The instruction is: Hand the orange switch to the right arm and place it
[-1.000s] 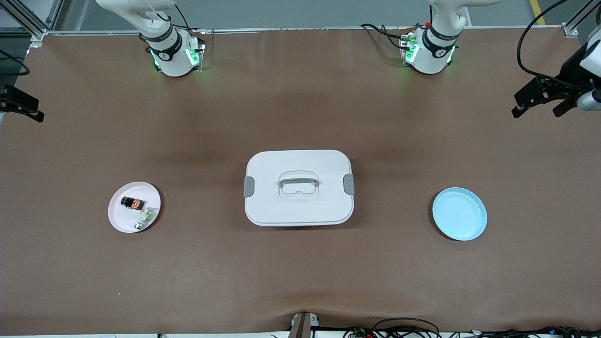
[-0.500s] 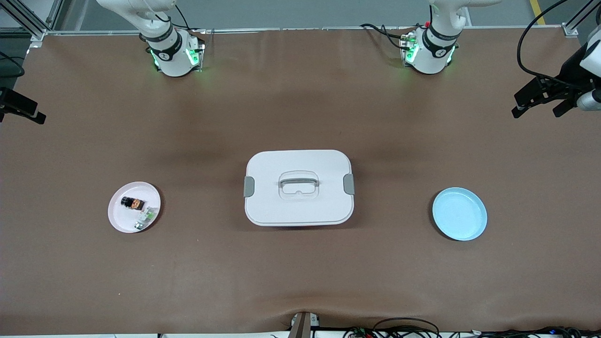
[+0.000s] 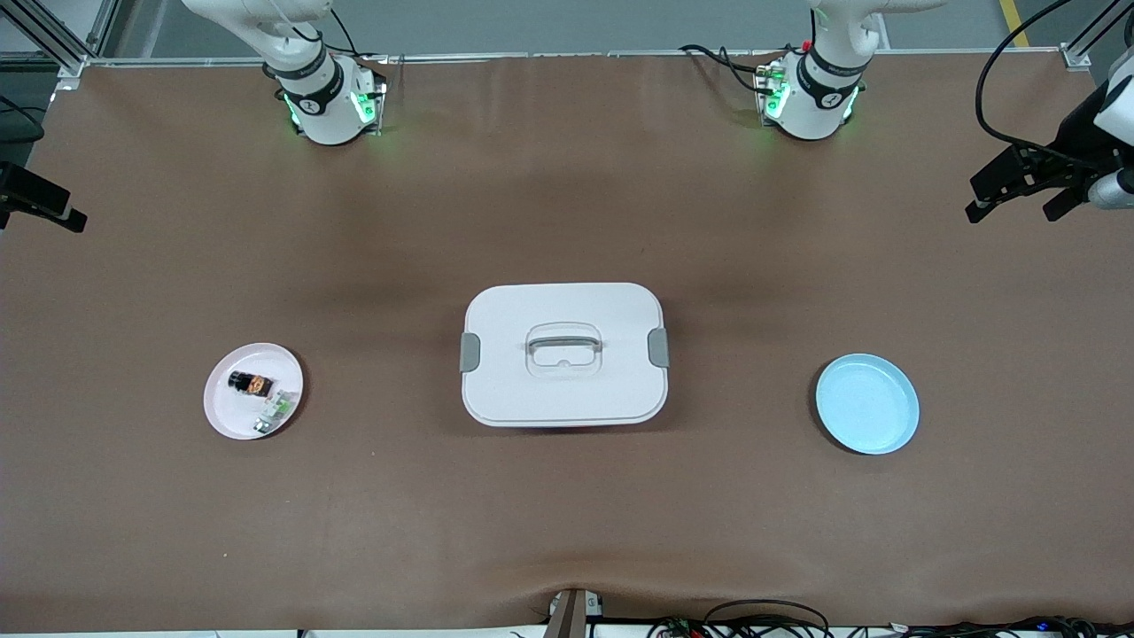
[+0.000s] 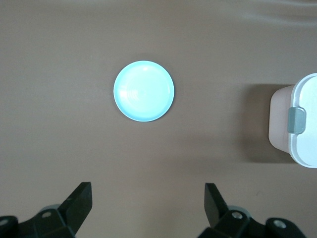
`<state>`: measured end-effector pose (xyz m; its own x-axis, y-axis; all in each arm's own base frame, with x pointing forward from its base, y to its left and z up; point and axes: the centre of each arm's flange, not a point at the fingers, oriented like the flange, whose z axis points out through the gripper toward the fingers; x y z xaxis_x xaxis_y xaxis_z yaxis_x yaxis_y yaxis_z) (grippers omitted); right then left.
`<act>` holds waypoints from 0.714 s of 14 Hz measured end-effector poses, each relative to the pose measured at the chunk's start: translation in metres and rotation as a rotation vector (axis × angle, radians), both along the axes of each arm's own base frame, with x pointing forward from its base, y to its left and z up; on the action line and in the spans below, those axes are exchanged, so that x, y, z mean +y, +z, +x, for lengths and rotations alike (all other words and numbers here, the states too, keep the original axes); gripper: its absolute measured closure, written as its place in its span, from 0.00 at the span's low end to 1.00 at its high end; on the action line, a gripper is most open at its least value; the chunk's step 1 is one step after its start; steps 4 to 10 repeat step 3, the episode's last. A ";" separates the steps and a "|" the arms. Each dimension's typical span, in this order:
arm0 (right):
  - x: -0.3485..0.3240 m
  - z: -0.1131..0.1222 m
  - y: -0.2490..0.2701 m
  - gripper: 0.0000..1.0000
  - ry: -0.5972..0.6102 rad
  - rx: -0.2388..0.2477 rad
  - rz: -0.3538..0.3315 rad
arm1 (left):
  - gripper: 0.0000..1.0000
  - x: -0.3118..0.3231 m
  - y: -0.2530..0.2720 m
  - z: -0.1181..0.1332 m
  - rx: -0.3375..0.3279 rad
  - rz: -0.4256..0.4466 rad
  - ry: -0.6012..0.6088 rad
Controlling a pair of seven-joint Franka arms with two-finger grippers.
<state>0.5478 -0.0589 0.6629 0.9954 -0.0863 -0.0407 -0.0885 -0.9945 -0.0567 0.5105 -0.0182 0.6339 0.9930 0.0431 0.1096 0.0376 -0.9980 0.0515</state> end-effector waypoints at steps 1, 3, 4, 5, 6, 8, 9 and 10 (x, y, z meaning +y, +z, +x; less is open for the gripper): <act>0.001 -0.001 0.001 0.00 0.001 0.001 0.000 | 0.00 0.000 0.000 0.000 0.000 0.000 0.000; 0.003 -0.002 0.003 0.00 0.005 -0.002 0.001 | 0.00 0.000 0.000 0.000 0.000 0.000 0.000; 0.003 -0.002 0.003 0.00 0.005 -0.002 0.001 | 0.00 0.000 0.000 0.000 0.000 0.000 0.000; 0.003 -0.002 0.003 0.00 0.005 -0.002 0.001 | 0.00 0.000 0.000 0.000 0.000 0.000 0.000; 0.003 -0.002 0.003 0.00 0.005 -0.002 0.001 | 0.00 0.000 0.000 0.000 0.000 0.000 0.000; 0.003 -0.002 0.003 0.00 0.005 -0.002 0.001 | 0.00 0.000 0.000 0.000 0.000 0.000 0.000; 0.003 -0.002 0.003 0.00 0.005 -0.002 0.001 | 0.00 0.000 0.000 0.000 0.000 0.000 0.000; 0.003 -0.002 0.003 0.00 0.005 -0.002 0.001 | 0.00 0.000 0.000 0.000 0.000 0.000 0.000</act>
